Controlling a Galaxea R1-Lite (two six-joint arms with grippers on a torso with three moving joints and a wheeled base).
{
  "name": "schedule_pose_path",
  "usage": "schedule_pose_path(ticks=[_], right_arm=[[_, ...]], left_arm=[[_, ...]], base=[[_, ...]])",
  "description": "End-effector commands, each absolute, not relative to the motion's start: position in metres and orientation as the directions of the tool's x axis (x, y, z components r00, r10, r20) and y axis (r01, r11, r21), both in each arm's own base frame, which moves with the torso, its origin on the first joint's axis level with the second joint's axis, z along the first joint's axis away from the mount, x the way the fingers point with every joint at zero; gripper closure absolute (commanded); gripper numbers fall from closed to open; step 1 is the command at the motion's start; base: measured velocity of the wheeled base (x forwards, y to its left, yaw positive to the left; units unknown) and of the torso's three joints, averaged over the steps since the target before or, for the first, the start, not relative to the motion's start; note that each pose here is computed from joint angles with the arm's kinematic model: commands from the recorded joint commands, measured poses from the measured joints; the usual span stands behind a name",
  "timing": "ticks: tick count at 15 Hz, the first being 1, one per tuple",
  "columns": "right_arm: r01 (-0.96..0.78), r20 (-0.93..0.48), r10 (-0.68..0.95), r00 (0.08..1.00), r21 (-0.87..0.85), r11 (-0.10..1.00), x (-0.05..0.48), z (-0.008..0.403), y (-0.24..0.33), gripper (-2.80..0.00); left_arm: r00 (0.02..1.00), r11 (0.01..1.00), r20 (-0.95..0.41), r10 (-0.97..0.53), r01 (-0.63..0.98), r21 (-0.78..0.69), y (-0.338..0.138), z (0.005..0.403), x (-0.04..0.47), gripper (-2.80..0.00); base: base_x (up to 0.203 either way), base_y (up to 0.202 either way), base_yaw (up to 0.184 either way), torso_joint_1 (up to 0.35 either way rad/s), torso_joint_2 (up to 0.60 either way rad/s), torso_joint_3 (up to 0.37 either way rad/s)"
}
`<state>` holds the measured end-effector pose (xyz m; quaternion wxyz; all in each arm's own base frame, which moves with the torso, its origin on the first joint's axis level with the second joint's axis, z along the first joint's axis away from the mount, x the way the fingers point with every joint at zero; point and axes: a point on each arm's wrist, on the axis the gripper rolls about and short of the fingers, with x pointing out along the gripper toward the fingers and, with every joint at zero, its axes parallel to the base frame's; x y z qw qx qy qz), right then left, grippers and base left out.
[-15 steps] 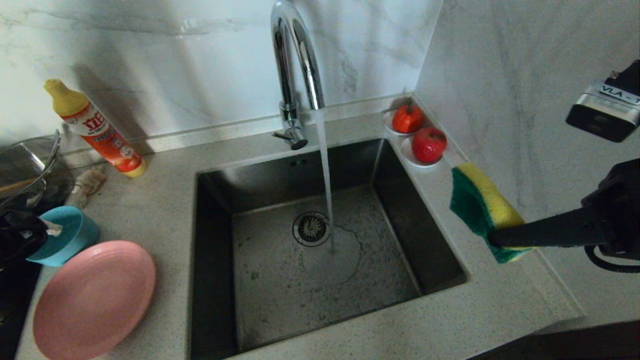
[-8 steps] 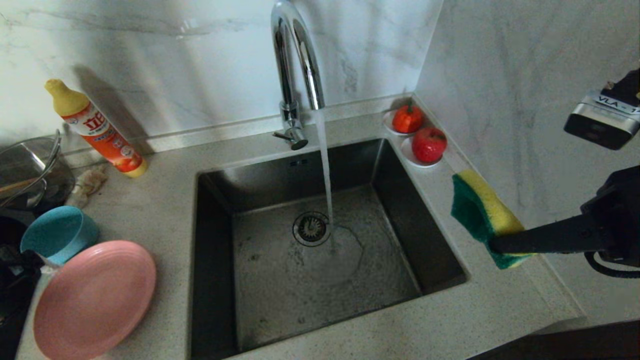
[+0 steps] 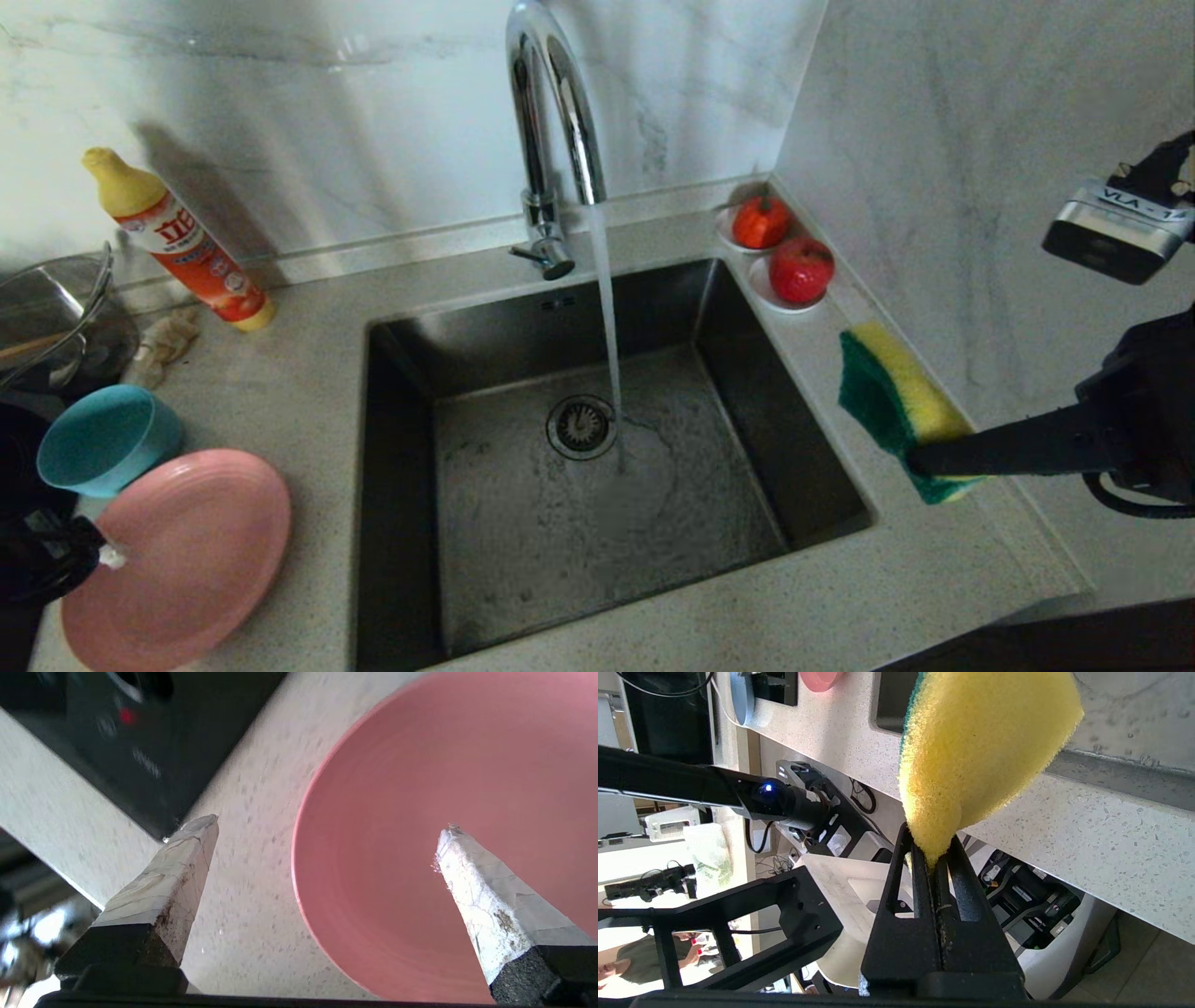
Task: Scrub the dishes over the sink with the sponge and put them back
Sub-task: Wash the plate
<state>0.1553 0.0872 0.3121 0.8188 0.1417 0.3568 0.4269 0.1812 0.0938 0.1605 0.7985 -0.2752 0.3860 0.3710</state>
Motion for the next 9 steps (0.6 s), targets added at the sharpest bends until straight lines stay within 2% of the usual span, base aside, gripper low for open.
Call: schedule_pose_path(ticks=[1,9], right_arm=[[-0.585,-0.475,0.796,0.375,0.545,0.601,0.159,0.309,0.088,0.00],[-0.585,-0.467,0.804,0.367,0.556,0.590,0.159,0.308,0.085,0.00]], left_arm=[[0.382,0.566,-0.855,0.351,-0.814,-0.131,0.096,0.148,0.186,-2.80],[0.321,0.533,-0.891,0.322,-0.839,-0.109,0.102,0.133,0.197,-2.80]], base=[[0.000,0.000,0.000,0.000,0.00,0.000],[0.000,0.000,0.000,0.000,0.00,0.000]])
